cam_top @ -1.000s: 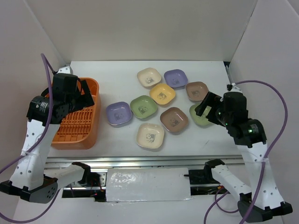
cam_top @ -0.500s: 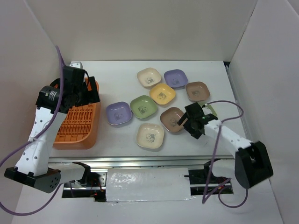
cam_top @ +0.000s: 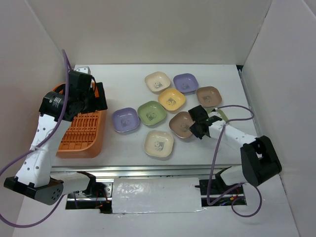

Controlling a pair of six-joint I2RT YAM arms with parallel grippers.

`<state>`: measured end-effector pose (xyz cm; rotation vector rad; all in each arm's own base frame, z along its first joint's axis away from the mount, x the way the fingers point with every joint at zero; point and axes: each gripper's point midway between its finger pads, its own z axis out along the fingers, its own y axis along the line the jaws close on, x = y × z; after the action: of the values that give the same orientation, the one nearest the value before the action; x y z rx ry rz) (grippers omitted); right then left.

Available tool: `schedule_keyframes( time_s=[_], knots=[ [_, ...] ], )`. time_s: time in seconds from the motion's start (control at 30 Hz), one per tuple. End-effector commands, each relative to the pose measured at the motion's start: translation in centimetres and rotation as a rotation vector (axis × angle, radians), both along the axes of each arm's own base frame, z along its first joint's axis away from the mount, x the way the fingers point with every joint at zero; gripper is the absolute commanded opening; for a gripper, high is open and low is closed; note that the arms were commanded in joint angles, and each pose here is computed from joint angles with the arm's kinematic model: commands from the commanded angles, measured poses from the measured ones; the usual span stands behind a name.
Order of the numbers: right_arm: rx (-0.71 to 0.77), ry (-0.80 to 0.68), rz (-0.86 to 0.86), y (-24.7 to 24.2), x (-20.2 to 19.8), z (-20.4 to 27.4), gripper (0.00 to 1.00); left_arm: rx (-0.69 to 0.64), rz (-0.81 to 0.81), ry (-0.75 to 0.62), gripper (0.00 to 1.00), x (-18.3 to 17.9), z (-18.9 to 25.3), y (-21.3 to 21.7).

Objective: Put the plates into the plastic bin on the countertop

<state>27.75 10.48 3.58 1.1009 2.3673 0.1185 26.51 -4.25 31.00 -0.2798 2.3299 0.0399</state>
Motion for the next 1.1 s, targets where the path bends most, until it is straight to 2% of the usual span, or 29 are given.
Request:
schedule_keyframes(
  time_s=[0.0, 0.07, 0.1, 0.2, 0.23, 0.27, 0.37, 0.43, 0.53, 0.6, 0.67, 0.7, 0.73, 0.77, 0.8, 0.9, 0.93, 0.97, 1.0, 1.03, 1.07],
  knots=[
    [-0.041, -0.118, -0.082, -0.6, 1.2, 4.8, 0.0, -0.026, -0.059, -0.029, 0.99, 0.3, 0.8, -1.1],
    [-0.073, -0.149, -0.06, -0.4, 0.9, 7.7, 0.0, -0.069, -0.132, -0.018, 0.99, 0.8, 0.9, -2.7],
    [-0.084, -0.201, -0.022, 0.6, 1.6, 10.0, 0.0, -0.146, -0.232, -0.012, 0.99, 1.4, 1.1, -5.3],
    [-0.147, -0.18, 0.124, 2.5, 1.5, 11.8, 0.0, -0.241, -0.378, 0.053, 0.99, 2.7, 0.2, -9.8],
    [-0.14, -0.21, 0.179, 4.5, 1.8, 13.7, 0.0, -0.288, -0.457, 0.065, 0.99, 2.5, 0.5, -12.1],
    [-0.179, -0.19, 0.253, 5.4, 1.7, 13.7, 0.0, -0.305, -0.494, 0.064, 0.99, 3.0, 0.4, -13.5],
    [-0.162, -0.256, 0.377, 9.4, 1.4, 16.8, 0.0, -0.305, -0.556, 0.145, 0.99, 4.3, -2.0, -16.9],
    [-0.083, -0.334, 0.444, 11.8, 1.3, 19.0, 0.0, -0.293, -0.587, 0.165, 0.98, 4.5, -2.8, -18.0],
    [0.037, -0.405, 0.506, 13.5, 1.4, 20.9, 0.0, -0.22, -0.551, 0.212, 0.96, 5.2, -5.3, -17.8],
    [0.063, -0.415, 0.527, 14.0, 1.4, 21.4, 0.0, -0.175, -0.532, 0.251, 0.92, 5.3, -7.1, -17.4],
    [0.089, -0.422, 0.562, 14.6, 1.3, 22.0, 0.0, -0.144, -0.528, 0.274, 0.74, 5.2, -8.1, -17.2],
    [0.09, -0.424, 0.558, 14.6, 1.4, 22.2, 0.0, -0.138, -0.524, 0.274, 0.57, 5.2, -8.2, -17.2],
    [0.086, -0.415, 0.552, 14.4, 1.3, 22.1, 0.0, -0.12, -0.496, 0.27, 0.19, 5.5, -8.3, -16.9],
    [0.094, -0.411, 0.552, 14.4, 1.2, 22.1, 0.0, -0.108, -0.481, 0.257, 0.07, 5.7, -8.0, -16.7],
    [0.102, -0.401, 0.555, 14.4, 1.1, 21.9, 0.01, -0.079, -0.45, 0.251, 0.01, 6.0, -8.0, -16.1],
    [0.173, -0.403, 0.587, 15.1, 0.8, 22.1, 0.04, -0.055, -0.406, 0.204, 0.0, 6.9, -7.1, -15.5],
    [0.207, -0.431, 0.594, 15.4, 0.9, 22.9, 0.08, -0.048, -0.398, 0.192, 0.0, 7.1, -6.9, -15.3],
    [0.248, -0.432, 0.614, 15.6, 0.9, 23.1, 0.53, -0.043, -0.388, 0.17, 0.0, 7.4, -6.4, -15.1],
    [0.271, -0.459, 0.607, 15.6, 0.9, 23.9, 0.89, -0.026, -0.335, 0.144, 0.0, 7.9, -5.9, -14.2],
    [0.274, -0.465, 0.595, 15.2, 1.0, 24.2, 1.0, -0.018, -0.295, 0.14, 0.0, 8.1, -5.6, -13.5],
    [0.265, -0.468, 0.576, 14.7, 1.3, 24.3, 1.0, -0.021, -0.242, 0.109, 0.0, 8.5, -4.5, -12.5]
  ],
)
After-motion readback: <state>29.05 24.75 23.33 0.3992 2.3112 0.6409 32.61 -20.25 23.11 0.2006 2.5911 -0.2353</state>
